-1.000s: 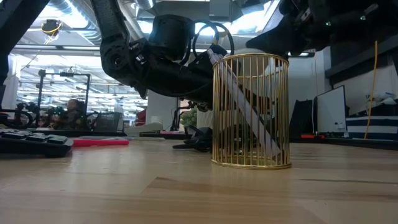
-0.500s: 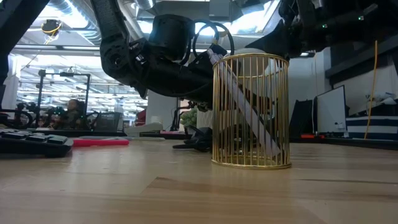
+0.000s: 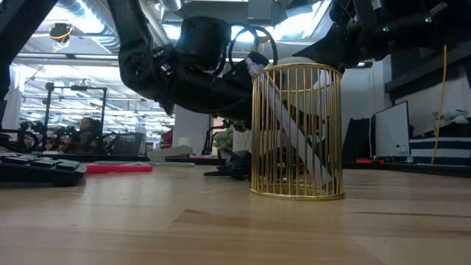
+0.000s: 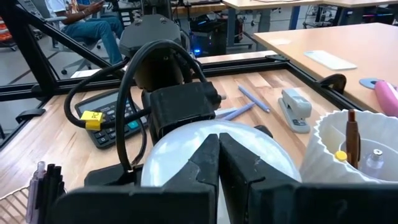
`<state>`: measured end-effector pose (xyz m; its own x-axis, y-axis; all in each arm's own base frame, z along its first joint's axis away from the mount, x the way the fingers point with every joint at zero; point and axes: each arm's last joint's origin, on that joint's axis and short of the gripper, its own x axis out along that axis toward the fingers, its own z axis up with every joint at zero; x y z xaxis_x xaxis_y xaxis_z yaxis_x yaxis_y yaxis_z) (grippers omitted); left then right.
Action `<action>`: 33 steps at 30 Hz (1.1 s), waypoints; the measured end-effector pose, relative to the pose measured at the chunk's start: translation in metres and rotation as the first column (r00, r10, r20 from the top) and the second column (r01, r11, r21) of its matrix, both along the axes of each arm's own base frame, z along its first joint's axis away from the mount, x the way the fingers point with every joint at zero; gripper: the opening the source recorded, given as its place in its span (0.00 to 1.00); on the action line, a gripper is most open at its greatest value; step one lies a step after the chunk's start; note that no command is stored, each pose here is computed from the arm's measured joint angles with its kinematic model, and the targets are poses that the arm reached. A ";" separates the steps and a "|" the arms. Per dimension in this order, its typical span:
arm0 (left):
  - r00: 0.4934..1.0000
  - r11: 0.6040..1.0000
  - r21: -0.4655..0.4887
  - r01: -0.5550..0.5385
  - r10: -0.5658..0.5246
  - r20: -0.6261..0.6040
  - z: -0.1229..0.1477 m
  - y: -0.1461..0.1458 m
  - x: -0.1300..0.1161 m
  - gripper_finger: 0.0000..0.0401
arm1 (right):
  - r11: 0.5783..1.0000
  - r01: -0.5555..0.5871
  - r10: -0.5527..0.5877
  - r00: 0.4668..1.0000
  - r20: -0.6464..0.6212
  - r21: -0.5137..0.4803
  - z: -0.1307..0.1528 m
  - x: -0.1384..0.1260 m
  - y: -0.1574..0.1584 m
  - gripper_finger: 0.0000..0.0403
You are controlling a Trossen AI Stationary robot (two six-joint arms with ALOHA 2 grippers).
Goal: Screw lightbulb
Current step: Insert the lightbulb into the lamp
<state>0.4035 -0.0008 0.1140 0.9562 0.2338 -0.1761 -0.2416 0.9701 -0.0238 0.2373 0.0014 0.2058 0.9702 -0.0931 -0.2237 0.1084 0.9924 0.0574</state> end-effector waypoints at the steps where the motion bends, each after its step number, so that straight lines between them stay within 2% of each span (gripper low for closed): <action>1: 1.000 1.000 0.000 0.001 -0.001 -0.002 0.000 0.000 0.000 0.39 | 1.000 0.000 0.000 1.000 0.001 0.000 0.000 0.000 0.000 0.03; 22: 1.000 1.000 0.001 -0.008 0.008 0.001 0.001 0.001 0.000 0.39 | 1.000 -0.026 0.026 1.000 -0.001 0.006 -0.001 0.000 0.001 0.03; 29: 1.000 0.996 0.090 0.010 -0.008 -0.020 0.001 0.000 0.000 0.39 | 0.999 -0.035 0.035 0.999 -0.001 0.007 -0.001 0.000 0.001 0.03; 33: 1.000 0.998 0.066 0.002 -0.001 -0.015 0.001 0.002 0.000 0.39 | 0.999 -0.034 0.034 0.999 0.002 0.007 -0.001 0.000 0.001 0.03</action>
<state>0.4033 0.0010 0.1150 0.9538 0.2443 -0.1747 -0.2404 0.9697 0.0439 0.2373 0.0025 0.2049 0.9731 -0.0587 -0.2228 0.0748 0.9951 0.0646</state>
